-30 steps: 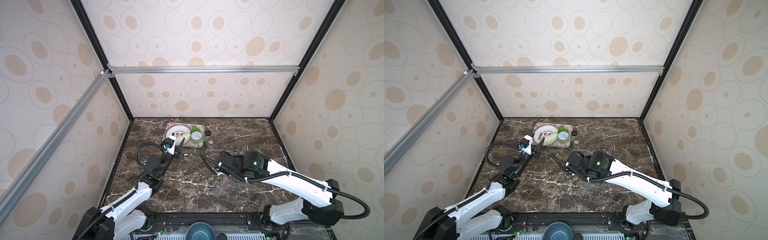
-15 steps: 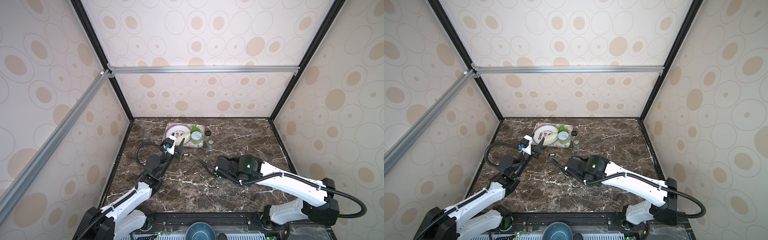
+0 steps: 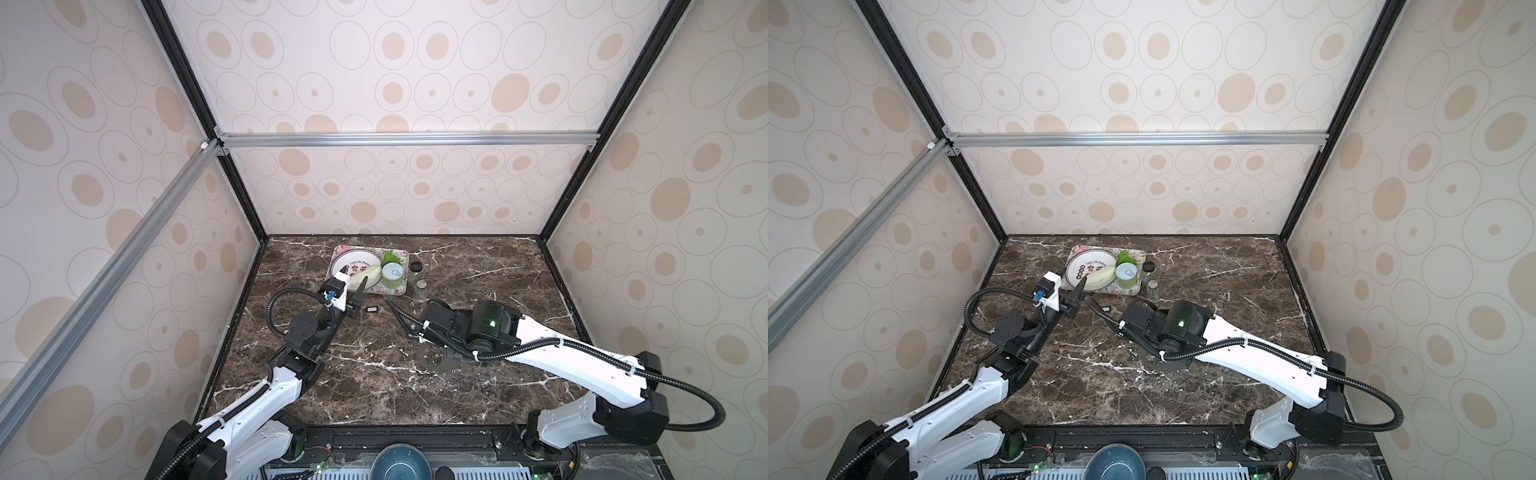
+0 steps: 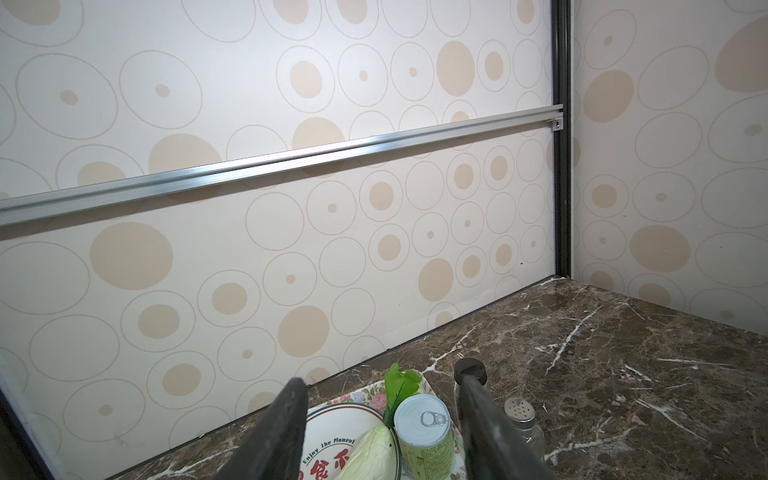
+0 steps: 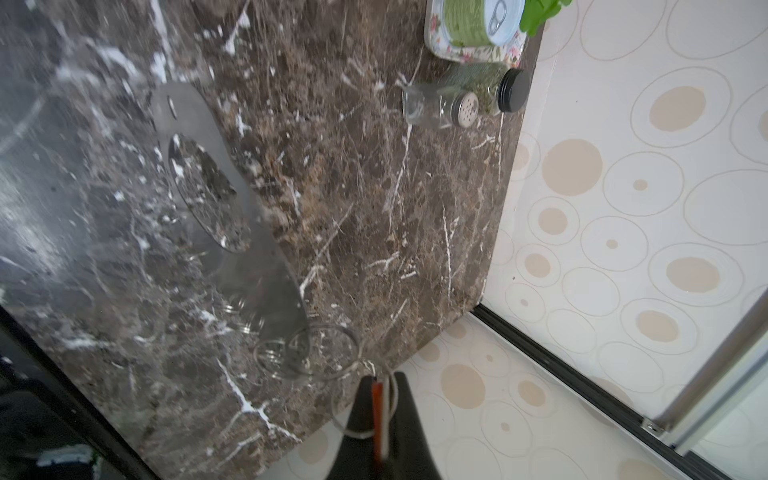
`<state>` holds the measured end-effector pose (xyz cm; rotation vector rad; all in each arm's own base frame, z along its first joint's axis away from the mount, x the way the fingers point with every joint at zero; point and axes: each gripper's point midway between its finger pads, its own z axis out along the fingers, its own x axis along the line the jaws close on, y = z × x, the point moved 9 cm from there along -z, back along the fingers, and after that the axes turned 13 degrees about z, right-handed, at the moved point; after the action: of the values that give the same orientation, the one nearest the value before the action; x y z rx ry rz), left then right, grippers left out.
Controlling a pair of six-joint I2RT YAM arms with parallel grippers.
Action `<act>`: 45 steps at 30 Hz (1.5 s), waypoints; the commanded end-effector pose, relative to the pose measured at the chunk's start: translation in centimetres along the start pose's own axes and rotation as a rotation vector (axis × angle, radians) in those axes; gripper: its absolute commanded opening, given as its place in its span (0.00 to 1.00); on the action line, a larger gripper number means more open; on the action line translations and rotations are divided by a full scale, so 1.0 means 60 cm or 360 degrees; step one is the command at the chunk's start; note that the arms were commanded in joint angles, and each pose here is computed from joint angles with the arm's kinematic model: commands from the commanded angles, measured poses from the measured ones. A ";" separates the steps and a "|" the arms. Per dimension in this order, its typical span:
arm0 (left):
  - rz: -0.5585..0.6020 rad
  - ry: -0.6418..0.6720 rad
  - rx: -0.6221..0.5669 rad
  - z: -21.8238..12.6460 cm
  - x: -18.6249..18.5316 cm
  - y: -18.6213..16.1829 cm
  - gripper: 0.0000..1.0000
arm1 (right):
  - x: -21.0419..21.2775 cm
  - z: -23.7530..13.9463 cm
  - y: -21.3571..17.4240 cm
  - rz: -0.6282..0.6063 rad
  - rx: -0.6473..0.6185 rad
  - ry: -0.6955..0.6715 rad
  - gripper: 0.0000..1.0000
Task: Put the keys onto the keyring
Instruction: 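Lower the steel plate by its ring onto the table with the right gripper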
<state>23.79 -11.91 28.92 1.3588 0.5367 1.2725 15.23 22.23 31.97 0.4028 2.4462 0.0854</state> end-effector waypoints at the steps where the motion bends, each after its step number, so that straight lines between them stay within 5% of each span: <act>1: -0.0024 0.0033 -0.0086 -0.005 0.010 0.016 0.58 | 0.010 -0.007 0.035 0.0289 -0.0138 0.0168 0.00; 10: -0.0024 0.0058 -0.0099 -0.014 0.015 0.018 0.58 | 0.036 0.020 0.104 0.0747 -0.0395 0.0379 0.00; 23: -0.0031 0.0058 -0.0112 -0.016 0.016 0.019 0.58 | 0.085 0.095 0.156 0.0989 -0.0536 0.0481 0.00; 45: -0.0048 0.0036 -0.0113 -0.013 0.014 0.016 0.59 | 0.163 0.252 -0.003 0.1329 -0.0078 0.0259 0.00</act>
<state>23.07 -11.28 29.13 1.3244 0.5323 1.2718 17.17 24.46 14.64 1.3392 2.2935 0.5147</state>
